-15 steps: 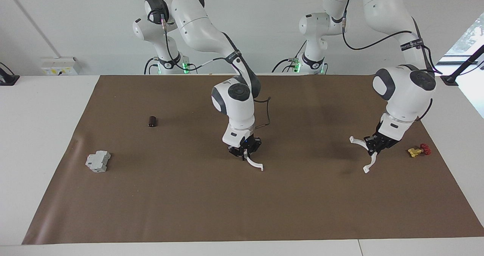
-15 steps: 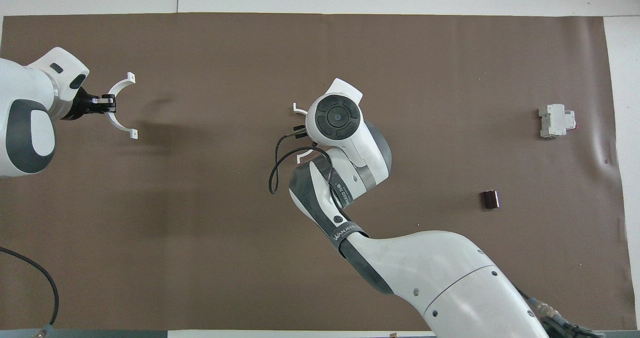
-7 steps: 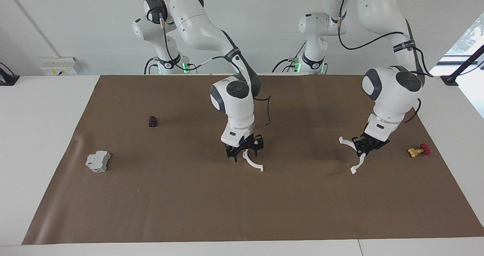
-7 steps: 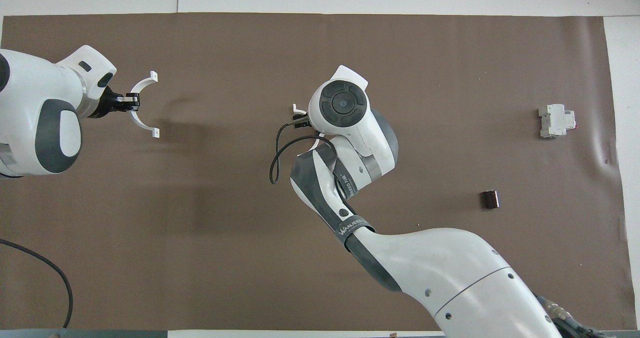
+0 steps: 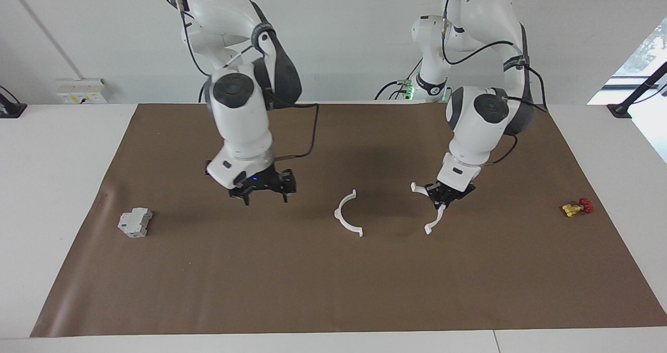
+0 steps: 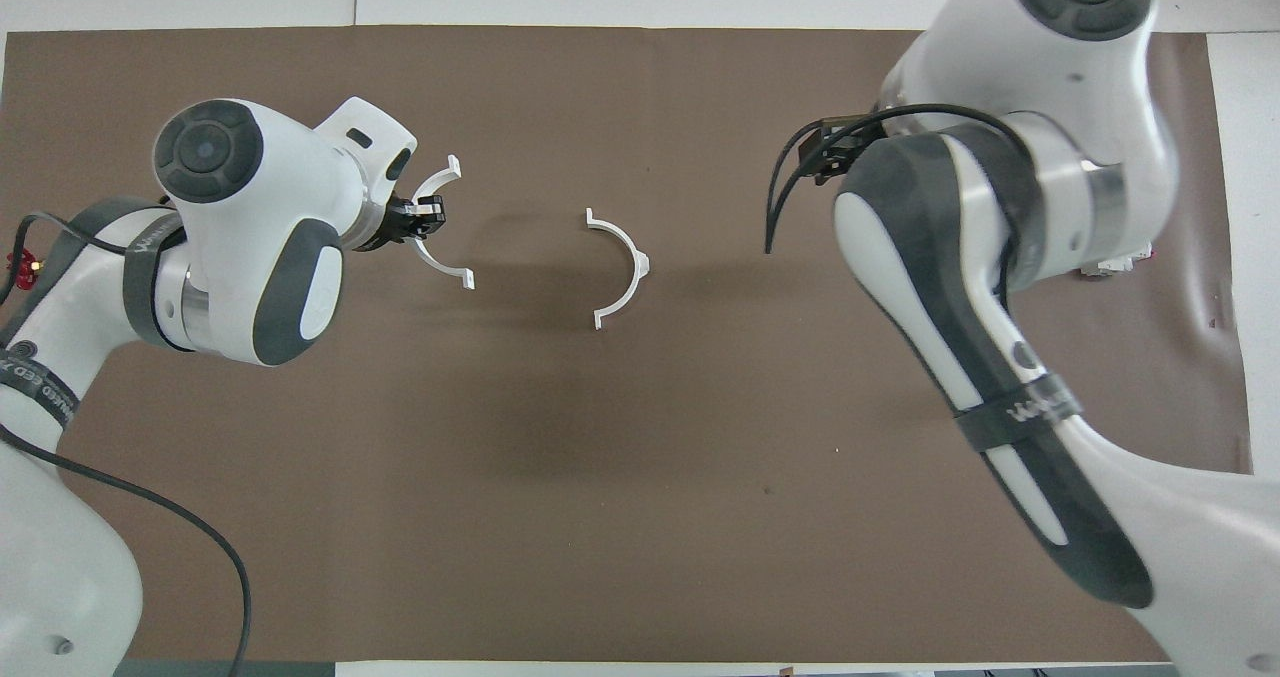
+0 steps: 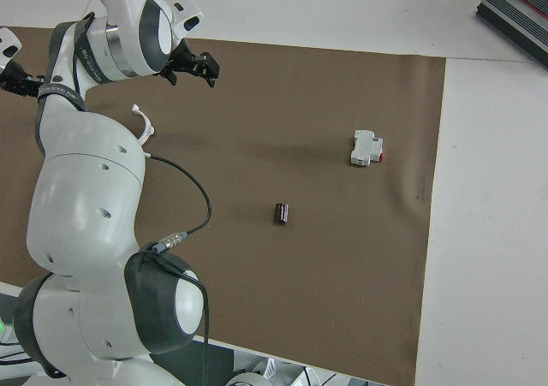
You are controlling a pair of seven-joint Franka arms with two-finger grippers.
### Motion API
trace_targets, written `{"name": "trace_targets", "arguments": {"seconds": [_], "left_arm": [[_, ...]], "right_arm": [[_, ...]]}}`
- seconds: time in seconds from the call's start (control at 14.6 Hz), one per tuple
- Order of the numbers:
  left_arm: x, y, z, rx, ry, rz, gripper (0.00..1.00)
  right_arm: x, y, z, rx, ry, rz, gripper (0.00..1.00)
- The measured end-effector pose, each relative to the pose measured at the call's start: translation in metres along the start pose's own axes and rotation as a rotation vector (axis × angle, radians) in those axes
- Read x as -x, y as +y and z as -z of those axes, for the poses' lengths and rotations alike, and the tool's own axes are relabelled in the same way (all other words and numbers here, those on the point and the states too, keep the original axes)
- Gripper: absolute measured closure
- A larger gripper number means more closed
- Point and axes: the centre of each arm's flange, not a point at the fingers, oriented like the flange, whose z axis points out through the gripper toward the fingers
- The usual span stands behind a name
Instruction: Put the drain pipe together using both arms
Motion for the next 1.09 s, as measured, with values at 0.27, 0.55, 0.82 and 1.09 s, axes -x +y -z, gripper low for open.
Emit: {"name": "trace_targets", "arguments": {"seconds": [0.27,0.55,0.82,1.09], "left_arm": [[0.010,0.073,-0.033,-0.079,0.024,0.040,0.79],[0.018,0.092,-0.058,-0.109,0.024,0.005,0.79],[0.029,0.105,-0.072,-0.102,0.030,-0.016,0.79],[0.050,0.113,-0.092,-0.100,0.022,-0.044,0.79]], "right_arm": [[0.026,0.111,0.067,-0.011,-0.039,-0.060,0.00],[0.057,0.150,0.100,-0.015,-0.091,-0.102,0.00],[0.067,0.157,0.093,0.002,-0.123,-0.085,0.00],[0.080,0.154,0.087,-0.002,-0.112,-0.077,0.00]]}}
